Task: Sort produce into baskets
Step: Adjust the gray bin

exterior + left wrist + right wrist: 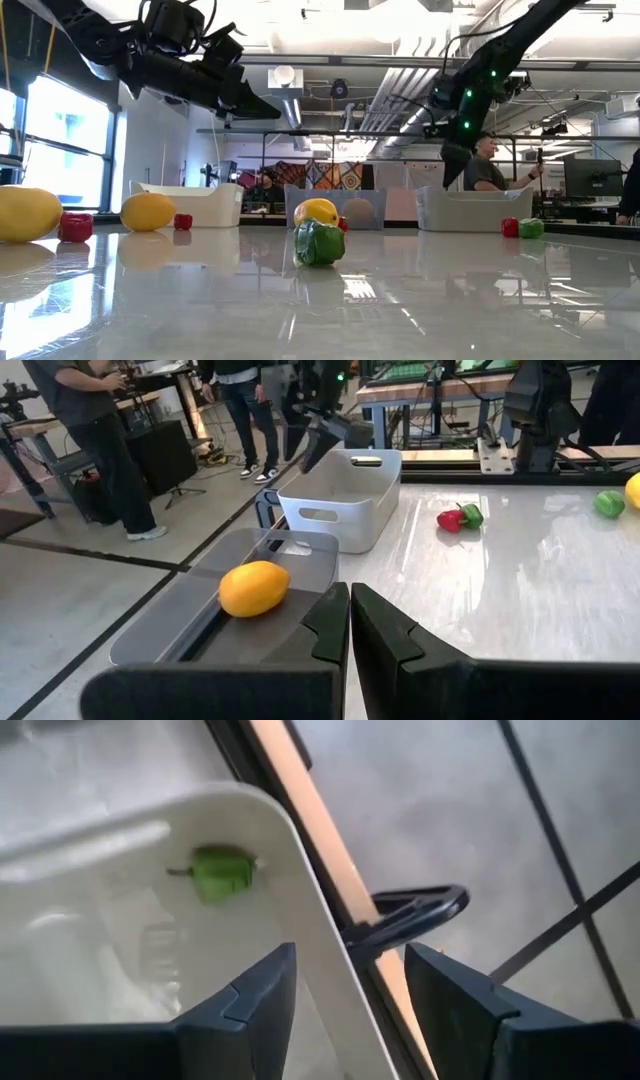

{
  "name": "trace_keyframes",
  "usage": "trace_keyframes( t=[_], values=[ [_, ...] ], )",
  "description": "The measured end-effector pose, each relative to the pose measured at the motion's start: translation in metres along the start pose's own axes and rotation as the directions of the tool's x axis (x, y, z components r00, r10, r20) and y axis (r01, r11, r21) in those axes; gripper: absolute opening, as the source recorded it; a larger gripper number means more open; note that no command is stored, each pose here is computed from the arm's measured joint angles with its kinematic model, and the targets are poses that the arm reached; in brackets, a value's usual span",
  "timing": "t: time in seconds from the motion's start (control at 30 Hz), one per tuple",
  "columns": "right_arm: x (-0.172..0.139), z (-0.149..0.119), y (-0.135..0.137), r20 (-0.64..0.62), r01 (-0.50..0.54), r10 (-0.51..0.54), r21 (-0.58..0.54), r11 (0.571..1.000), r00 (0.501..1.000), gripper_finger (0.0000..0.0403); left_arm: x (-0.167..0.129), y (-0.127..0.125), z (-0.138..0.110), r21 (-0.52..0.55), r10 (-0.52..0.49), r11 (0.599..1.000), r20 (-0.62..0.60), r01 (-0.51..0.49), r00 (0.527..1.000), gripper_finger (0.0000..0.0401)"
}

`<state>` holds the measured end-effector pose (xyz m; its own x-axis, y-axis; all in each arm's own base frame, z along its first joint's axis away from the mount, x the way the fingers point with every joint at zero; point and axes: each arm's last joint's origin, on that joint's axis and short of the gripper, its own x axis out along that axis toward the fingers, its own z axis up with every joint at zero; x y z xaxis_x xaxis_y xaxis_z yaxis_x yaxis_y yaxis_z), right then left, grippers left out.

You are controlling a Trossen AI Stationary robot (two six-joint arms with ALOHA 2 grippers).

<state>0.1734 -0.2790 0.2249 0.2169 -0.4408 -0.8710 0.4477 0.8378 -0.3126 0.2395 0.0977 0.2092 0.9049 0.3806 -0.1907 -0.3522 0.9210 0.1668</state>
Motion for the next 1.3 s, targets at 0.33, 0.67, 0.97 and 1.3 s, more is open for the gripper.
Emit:
trace_keyframes(
  t=[0.33,0.67,0.97,1.3],
  values=[
    [0.018,-0.006,-0.004,-0.052,-0.023,0.022,-0.019,1.000,0.998,0.0181,0.000,0.000,0.000,0.007,0.000,1.000,-0.001,0.000,1.000,0.0003],
    [0.018,-0.011,-0.006,-0.027,-0.106,0.106,0.005,0.994,0.994,0.0125,0.000,0.000,0.000,0.009,0.000,1.000,-0.001,0.000,1.000,0.0003],
    [0.018,-0.011,-0.006,-0.023,-0.112,0.112,-0.001,0.994,0.993,0.0007,0.000,0.000,0.000,0.009,0.000,1.000,-0.001,0.000,1.000,0.0003],
    [0.009,-0.005,-0.003,-0.035,-0.011,0.010,-0.042,0.999,0.999,0.0004,0.000,0.000,0.000,0.009,-0.001,1.000,-0.001,0.001,1.000,0.0003]
  ],
)
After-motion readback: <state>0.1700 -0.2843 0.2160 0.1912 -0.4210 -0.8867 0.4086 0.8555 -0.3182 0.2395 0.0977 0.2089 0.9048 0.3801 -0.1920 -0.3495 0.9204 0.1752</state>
